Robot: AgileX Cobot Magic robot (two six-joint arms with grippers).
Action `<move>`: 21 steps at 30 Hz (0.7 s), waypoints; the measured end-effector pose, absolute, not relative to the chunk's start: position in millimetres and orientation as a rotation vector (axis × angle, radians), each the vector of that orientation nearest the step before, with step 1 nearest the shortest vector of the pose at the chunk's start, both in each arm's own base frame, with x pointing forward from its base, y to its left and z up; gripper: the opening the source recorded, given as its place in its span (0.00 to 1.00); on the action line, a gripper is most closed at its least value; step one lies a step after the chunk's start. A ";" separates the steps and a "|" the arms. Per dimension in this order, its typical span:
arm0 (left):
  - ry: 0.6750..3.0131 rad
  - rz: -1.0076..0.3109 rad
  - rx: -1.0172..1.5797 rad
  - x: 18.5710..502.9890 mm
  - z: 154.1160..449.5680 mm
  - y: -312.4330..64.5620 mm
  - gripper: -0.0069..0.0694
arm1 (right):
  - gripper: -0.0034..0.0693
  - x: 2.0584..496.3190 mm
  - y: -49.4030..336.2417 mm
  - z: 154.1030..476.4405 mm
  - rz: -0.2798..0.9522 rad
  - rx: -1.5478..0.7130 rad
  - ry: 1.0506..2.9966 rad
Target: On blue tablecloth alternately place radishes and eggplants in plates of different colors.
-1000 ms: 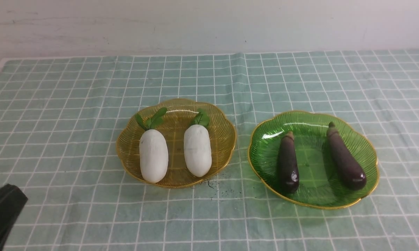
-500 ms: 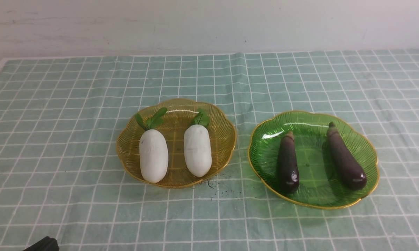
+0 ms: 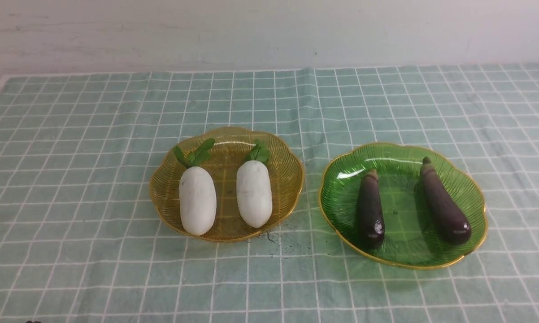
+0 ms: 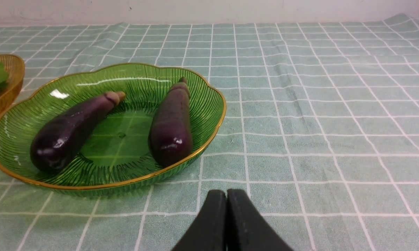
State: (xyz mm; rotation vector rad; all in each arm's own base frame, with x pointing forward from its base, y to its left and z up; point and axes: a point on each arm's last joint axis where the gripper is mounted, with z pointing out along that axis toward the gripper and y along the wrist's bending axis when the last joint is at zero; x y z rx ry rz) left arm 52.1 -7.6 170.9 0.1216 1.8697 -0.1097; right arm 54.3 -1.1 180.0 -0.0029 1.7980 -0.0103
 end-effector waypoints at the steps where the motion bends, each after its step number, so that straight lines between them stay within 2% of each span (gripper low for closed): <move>1: 1.877 -0.109 0.122 52.0 170.3 -7.6 0.08 | 0.03 54.3 -1.1 180.0 -0.010 -0.003 1.798; 21: 1.878 -0.110 0.121 51.9 170.3 -7.6 0.08 | 0.03 54.3 -1.1 180.0 -0.008 0.000 1.797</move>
